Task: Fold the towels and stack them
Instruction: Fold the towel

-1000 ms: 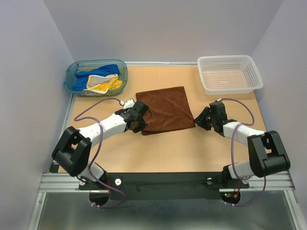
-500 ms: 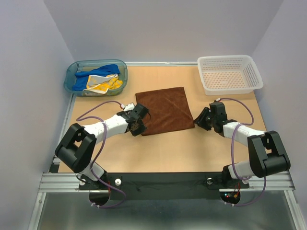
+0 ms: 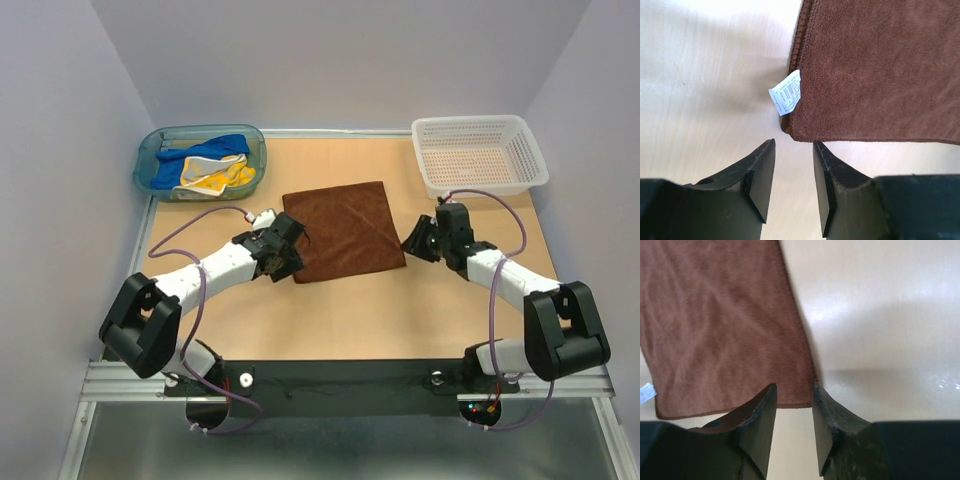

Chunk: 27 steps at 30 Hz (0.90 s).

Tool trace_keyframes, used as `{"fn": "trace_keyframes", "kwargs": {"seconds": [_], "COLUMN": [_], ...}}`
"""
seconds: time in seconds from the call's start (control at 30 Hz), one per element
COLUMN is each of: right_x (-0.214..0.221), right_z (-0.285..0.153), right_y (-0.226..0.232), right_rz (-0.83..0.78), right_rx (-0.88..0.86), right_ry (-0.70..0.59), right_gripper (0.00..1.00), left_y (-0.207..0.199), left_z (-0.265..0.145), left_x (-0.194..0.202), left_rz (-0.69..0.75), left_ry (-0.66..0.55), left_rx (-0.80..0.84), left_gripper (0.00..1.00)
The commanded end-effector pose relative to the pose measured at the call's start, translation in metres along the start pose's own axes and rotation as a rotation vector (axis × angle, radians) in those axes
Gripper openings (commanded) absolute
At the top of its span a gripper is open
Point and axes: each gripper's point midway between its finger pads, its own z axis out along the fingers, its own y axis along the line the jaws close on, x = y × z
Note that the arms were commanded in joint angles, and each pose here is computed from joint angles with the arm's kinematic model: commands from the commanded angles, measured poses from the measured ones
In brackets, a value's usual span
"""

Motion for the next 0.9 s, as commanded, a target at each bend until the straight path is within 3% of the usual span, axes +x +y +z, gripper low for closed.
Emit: {"fn": "trace_keyframes", "kwargs": {"seconds": [0.0,0.13,0.3,0.53,0.7,0.87], "right_x": [-0.004,0.002,0.022,0.076,0.118,0.127], "right_z": [0.002,0.012,0.026,0.017,-0.009,-0.037], "right_y": [0.030,0.034,0.024,-0.016,-0.030,-0.042], "right_rz": [-0.091,-0.100,-0.084,-0.024,0.078,0.108], "right_rx": [-0.079,-0.073,-0.045,0.071,0.110,0.171], "right_ry": [0.025,0.061,0.141,0.292,0.422,0.421], "right_gripper": [0.37,0.33,0.31,0.32,0.34,0.36], "left_y": [-0.012,-0.040,-0.046,-0.003,0.028,0.047], "left_z": [-0.018,-0.018,0.016,0.046,0.044,0.028], "left_x": [-0.022,-0.031,-0.016,0.013,0.033,0.044], "left_rz": [0.034,0.075,0.164,0.235,0.243,0.247], "left_ry": [-0.068,-0.079,-0.001,0.100,0.175,0.210], "left_rx": [0.013,0.044,0.016,-0.092,-0.124,-0.119], "left_gripper": [0.47,0.41,0.30,0.25,0.24,0.25]}}
